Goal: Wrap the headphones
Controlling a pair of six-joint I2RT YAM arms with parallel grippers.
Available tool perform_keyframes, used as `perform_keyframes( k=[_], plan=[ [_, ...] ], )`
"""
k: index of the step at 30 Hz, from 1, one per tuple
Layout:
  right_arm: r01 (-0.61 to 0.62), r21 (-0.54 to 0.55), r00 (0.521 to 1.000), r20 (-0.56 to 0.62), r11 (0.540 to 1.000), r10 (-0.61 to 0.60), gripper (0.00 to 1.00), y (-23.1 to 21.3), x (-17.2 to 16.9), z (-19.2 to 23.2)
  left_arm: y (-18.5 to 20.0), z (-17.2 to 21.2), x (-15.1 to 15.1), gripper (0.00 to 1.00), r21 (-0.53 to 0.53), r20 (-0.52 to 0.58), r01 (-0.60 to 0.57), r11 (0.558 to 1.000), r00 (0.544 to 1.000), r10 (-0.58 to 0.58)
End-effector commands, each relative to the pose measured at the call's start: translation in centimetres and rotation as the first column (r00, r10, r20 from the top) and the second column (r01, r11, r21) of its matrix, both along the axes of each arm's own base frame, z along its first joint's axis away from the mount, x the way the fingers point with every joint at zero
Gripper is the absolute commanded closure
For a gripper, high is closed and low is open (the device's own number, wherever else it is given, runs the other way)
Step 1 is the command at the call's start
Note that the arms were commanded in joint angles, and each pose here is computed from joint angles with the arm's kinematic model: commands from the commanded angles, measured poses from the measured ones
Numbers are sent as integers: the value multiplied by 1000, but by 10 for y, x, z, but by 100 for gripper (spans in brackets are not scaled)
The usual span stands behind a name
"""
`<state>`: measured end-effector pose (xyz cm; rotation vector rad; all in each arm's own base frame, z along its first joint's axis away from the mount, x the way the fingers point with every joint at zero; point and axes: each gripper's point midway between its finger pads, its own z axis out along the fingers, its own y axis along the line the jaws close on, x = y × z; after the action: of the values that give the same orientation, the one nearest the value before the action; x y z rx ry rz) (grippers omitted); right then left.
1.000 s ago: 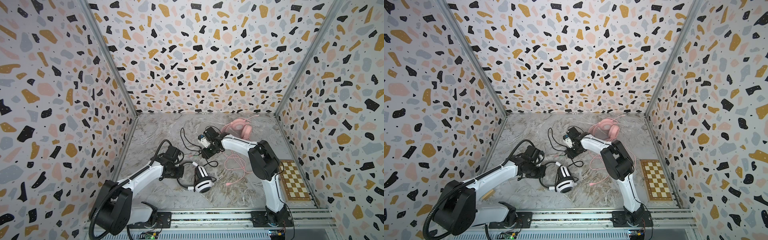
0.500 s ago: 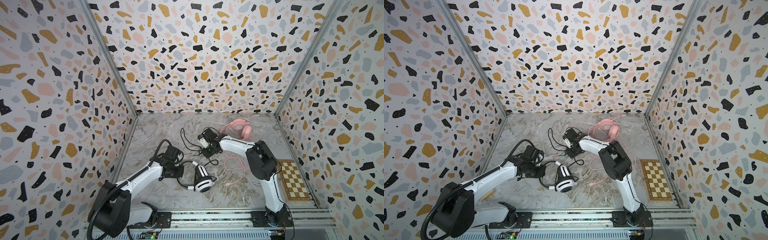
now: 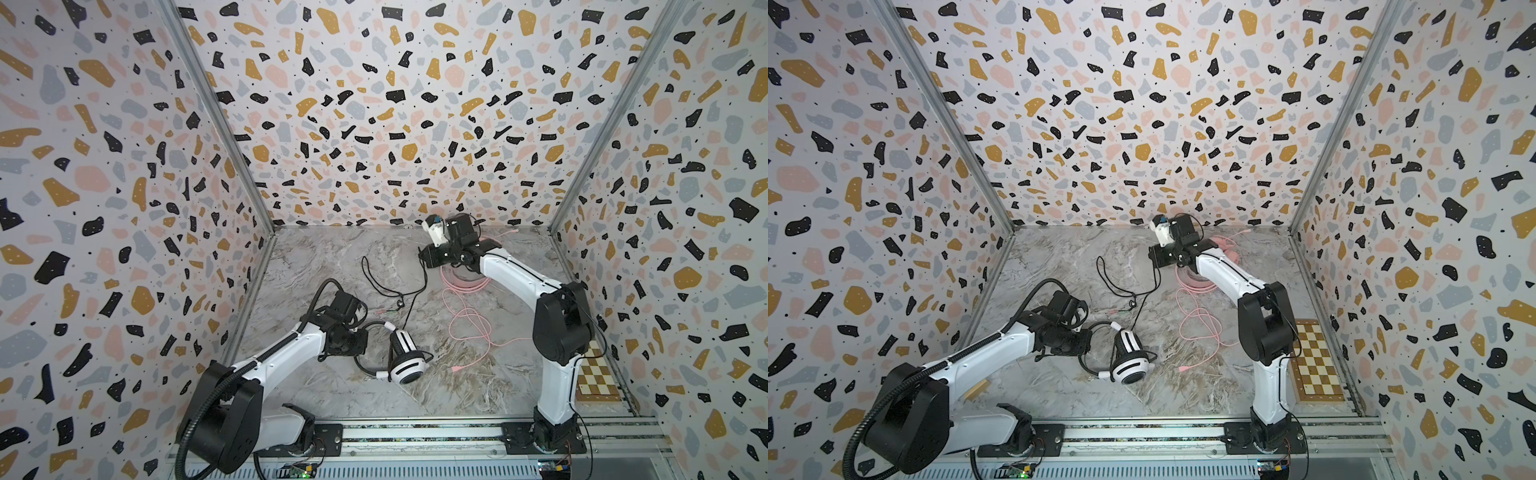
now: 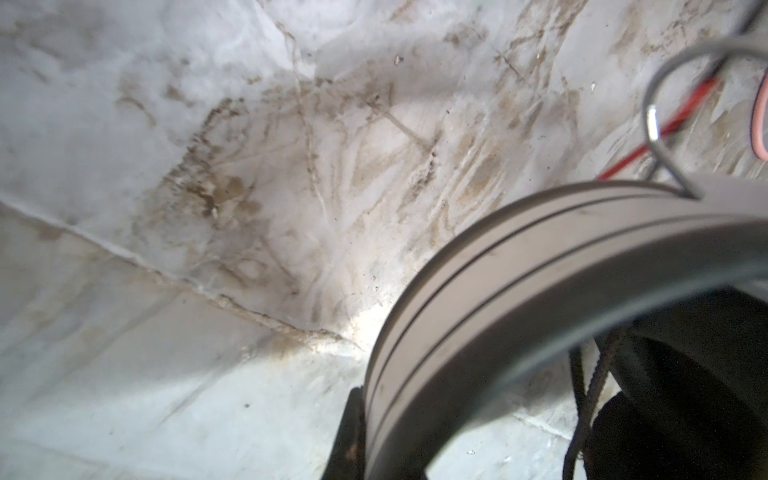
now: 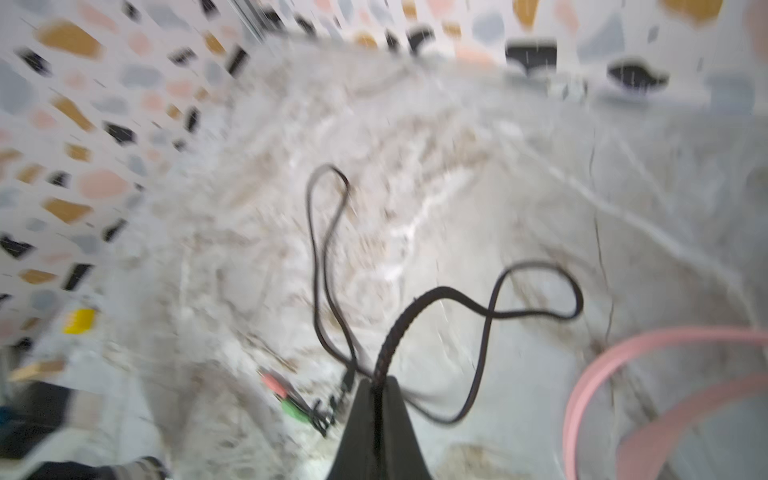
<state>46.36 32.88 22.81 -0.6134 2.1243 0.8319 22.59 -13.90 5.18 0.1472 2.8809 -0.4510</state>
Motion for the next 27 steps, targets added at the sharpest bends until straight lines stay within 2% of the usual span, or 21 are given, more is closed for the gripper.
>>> perform_keyframes(
  k=[1,7,11,13,19,24,27],
  plan=[
    [-127,230,989,106,965,105,100,34,-1,75,-6,3,4,100,-42,9,-11,999,1000,12],
    [-199,372,967,226,907,120,100,46,-5,157,-5,4,5,100,-32,17,-15,999,1000,16],
    [-241,399,940,322,885,111,100,35,-32,209,-7,-2,11,100,-37,17,-23,999,1000,23],
    [-268,402,929,347,876,126,100,30,-51,221,-7,-4,15,100,-30,16,-28,999,999,28],
    [-368,413,901,378,833,211,100,27,-128,223,-7,-3,44,100,-17,52,-83,996,995,83],
    [-457,432,874,382,777,301,100,37,-205,215,11,-2,77,100,-29,88,-207,978,974,209],
    [-459,436,876,367,774,313,100,42,-241,201,17,8,100,100,-111,121,-283,953,948,296]
  ],
)
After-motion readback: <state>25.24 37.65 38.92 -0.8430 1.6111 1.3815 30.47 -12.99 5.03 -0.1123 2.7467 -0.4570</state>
